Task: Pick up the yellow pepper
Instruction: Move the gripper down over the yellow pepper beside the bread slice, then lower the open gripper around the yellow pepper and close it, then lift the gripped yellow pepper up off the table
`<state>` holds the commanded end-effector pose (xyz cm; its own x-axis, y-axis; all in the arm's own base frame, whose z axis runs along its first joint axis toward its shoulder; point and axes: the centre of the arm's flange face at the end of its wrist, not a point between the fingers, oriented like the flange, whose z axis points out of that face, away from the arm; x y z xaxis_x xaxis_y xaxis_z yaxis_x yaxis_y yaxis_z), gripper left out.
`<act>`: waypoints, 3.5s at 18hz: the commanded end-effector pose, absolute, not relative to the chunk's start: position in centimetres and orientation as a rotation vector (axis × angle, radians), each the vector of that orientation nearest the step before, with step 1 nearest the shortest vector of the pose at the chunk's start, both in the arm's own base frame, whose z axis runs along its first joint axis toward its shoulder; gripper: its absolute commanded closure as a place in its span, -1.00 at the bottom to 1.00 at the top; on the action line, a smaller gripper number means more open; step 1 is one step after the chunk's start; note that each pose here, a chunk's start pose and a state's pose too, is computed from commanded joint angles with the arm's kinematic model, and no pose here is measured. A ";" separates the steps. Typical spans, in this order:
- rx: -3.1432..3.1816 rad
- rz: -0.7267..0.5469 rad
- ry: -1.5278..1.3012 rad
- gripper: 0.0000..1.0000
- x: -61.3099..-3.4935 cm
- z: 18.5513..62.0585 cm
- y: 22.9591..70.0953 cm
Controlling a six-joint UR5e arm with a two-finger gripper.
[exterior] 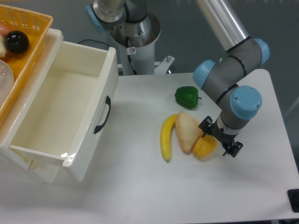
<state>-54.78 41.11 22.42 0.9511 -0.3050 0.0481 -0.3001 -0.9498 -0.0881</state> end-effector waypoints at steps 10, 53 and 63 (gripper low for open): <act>-3.034 -0.132 0.455 -1.00 -54.2 21.3 40.6; -3.027 -0.095 0.423 0.42 -54.7 22.8 40.7; -3.136 -0.113 0.551 0.42 -57.1 29.3 39.3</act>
<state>-57.09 39.26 29.31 0.9377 -0.3386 0.0777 -0.3417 -0.9393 0.0312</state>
